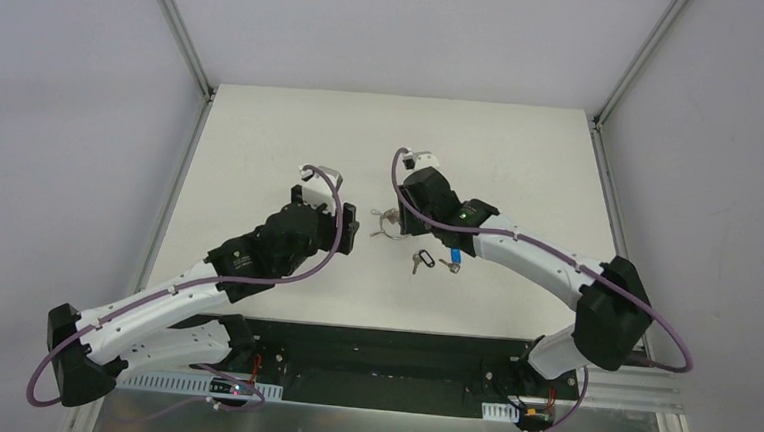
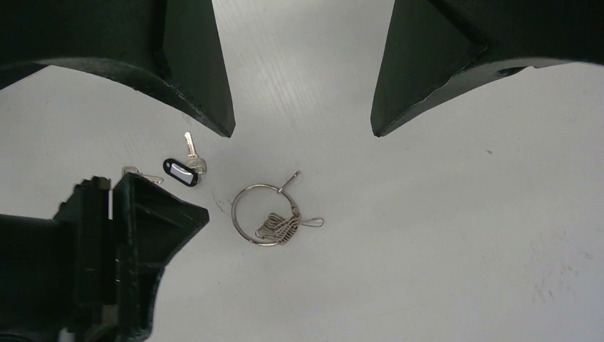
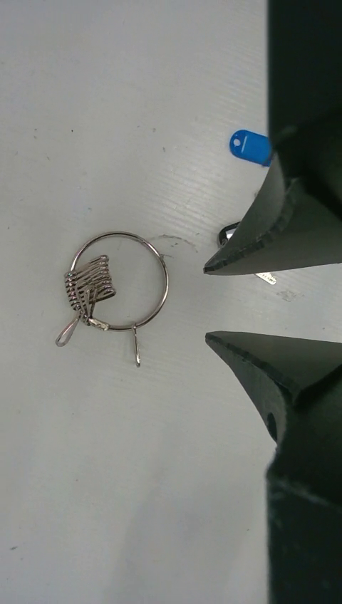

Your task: Put the keys on the keyring

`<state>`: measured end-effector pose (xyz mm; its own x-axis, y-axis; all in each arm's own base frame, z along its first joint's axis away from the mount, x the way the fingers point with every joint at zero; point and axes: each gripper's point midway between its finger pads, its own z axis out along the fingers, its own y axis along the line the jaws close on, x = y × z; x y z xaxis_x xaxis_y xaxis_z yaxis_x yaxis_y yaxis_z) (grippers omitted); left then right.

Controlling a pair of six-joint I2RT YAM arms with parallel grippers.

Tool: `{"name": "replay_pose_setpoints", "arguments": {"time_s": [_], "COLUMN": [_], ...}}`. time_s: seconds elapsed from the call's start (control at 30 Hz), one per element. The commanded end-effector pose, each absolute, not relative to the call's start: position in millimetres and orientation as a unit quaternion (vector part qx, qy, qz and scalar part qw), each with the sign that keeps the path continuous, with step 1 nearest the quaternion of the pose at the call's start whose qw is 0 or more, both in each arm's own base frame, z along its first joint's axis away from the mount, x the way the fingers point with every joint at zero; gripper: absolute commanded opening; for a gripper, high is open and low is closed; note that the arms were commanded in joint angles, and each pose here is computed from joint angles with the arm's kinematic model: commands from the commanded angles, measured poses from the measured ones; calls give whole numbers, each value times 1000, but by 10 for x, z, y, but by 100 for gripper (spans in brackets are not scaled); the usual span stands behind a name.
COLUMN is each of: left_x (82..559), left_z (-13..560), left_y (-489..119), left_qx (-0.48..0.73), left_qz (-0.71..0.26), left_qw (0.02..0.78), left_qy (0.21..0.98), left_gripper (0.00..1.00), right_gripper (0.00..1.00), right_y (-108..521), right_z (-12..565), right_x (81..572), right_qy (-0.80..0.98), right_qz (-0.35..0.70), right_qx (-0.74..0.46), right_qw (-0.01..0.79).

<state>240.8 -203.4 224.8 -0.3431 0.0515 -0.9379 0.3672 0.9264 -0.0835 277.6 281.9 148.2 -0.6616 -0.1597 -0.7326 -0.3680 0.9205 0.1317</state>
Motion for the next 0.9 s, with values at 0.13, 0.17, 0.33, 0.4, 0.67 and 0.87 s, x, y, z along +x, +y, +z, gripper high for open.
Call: {"name": "replay_pose_setpoints", "arguments": {"time_s": [0.13, 0.17, 0.33, 0.4, 0.67, 0.87], "left_x": [2224, 2216, 2185, 2178, 2167, 2153], "left_z": [2253, 2252, 2269, 2273, 2227, 2226], "left_y": [-1858, -1837, -1762, -1756, -1780, -1790], "left_qx": [116, 114, 103, 103, 107, 109], "left_qz": [-165, -165, -166, -168, -171, -176], "left_qw": [558, 559, 565, 566, 560, 558], "left_qy": [805, 805, 802, 801, 804, 804], "left_gripper": [71, 71, 71, 71, 71, 71], "right_gripper": [37, 36, 36, 38, 41, 43], "right_y": [3219, 3254, 3421, 3483, 3675, 3757], "right_z": [1333, 1281, 1030, 948, 732, 624], "right_x": [3032, 3028, 3030, 3043, 2972, 2989], "right_qy": [909, 912, 927, 933, 950, 950], "right_qz": [168, 170, 182, 189, 203, 213], "right_qx": [-142, -144, -120, -94, 10, 73], "right_qw": [354, 345, 306, 292, 238, 215]}}
